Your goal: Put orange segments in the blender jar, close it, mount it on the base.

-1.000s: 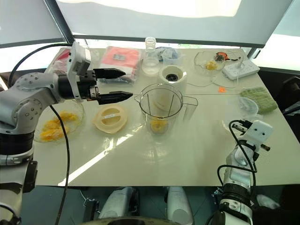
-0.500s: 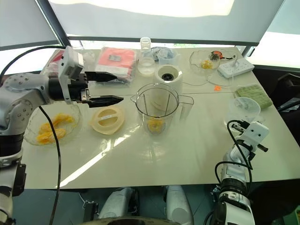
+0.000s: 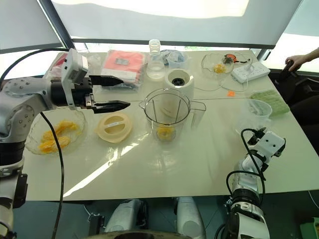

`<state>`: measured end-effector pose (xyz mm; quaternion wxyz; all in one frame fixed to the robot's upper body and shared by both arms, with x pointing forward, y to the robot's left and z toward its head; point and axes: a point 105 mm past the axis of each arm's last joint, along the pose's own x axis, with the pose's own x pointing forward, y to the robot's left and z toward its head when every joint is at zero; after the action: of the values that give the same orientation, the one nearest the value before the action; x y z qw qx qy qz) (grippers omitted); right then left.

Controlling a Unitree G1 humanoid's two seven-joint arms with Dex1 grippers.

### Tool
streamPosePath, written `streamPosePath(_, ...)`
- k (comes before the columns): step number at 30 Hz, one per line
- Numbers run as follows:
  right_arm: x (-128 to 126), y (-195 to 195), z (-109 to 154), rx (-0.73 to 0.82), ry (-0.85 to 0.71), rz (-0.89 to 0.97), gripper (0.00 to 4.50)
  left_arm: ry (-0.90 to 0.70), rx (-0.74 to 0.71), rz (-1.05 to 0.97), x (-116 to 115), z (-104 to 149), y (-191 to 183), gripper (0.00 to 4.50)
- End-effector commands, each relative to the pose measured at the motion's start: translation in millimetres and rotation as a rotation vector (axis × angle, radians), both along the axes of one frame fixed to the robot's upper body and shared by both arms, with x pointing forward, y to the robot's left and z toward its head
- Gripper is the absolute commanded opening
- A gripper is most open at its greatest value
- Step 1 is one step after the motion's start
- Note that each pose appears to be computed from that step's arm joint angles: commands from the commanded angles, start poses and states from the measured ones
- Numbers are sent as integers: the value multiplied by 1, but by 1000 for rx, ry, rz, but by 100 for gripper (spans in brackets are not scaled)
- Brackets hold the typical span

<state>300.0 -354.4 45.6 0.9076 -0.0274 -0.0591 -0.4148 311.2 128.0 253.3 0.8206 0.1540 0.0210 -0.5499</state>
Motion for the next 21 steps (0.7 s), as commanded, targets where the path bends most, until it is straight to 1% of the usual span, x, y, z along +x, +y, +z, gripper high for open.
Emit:
streamPosePath(1,-1,5,12,-28,-45,25,336,-45,1,-12,0,9,-1,450)
streamPosePath(10,-22,29,16,-85,-35,111,336,-22,3,-27,4,0,-3,450)
streamPosePath(16,-23,33,21,-100,-27,140,336,-7,-1,-48,9,-5,-9,450)
streamPosePath(21,-18,21,20,-88,-15,134,336,-11,2,-59,11,-5,-12,450)
